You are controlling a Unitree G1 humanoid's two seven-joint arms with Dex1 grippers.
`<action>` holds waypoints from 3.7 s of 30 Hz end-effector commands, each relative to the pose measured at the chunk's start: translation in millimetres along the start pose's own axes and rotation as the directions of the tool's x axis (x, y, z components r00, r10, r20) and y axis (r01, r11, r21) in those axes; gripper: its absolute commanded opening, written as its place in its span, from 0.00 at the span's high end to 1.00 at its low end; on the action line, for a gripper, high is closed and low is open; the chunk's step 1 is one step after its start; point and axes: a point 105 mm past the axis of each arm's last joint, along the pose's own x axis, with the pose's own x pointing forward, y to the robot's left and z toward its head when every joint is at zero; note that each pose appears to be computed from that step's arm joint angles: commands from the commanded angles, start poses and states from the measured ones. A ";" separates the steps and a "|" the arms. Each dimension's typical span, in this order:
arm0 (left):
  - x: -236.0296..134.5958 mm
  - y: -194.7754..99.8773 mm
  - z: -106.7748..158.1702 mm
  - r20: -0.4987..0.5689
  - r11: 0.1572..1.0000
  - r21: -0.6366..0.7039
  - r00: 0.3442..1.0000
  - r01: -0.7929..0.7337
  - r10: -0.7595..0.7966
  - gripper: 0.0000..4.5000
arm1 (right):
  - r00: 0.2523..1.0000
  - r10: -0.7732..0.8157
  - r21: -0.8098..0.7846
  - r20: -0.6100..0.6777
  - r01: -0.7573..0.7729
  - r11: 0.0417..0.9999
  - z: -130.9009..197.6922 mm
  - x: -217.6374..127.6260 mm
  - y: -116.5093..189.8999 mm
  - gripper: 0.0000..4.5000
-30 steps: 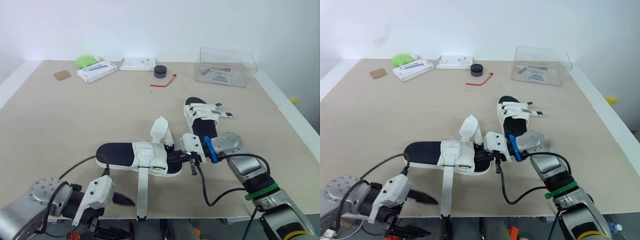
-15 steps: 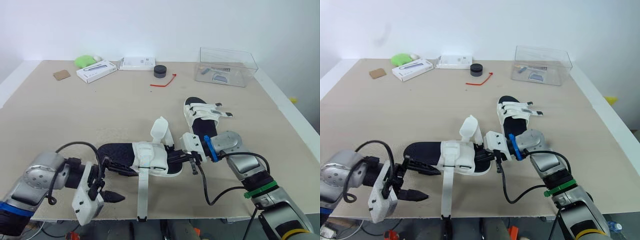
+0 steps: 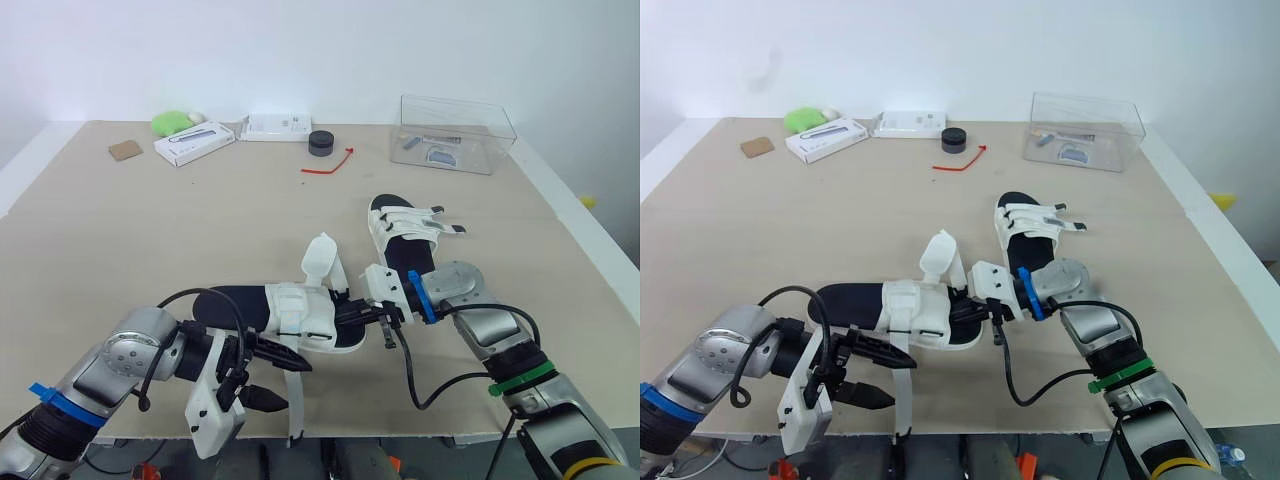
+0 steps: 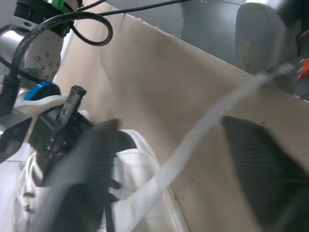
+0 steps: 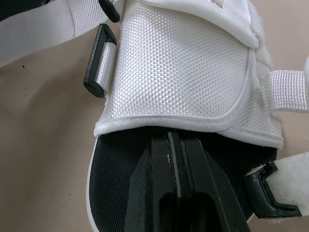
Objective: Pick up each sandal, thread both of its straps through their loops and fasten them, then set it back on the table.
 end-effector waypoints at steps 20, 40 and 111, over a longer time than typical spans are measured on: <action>-41.3 59.2 -33.8 -0.060 0.295 -0.934 0.905 -0.199 0.422 0.99 | 0.998 -0.005 0.004 -0.062 0.006 1.000 -9.8 -4.1 0.0 1.00; -30.6 25.8 -10.7 -0.027 0.993 -0.085 0.996 -0.085 0.083 0.03 | 0.997 -0.002 0.017 -0.071 0.003 1.000 -15.1 -5.5 5.2 1.00; -29.1 41.7 -107.1 -0.313 -0.281 -0.943 0.768 -0.180 0.559 0.99 | 0.996 -0.032 -0.006 -0.086 0.032 0.999 -13.5 -10.7 -0.8 1.00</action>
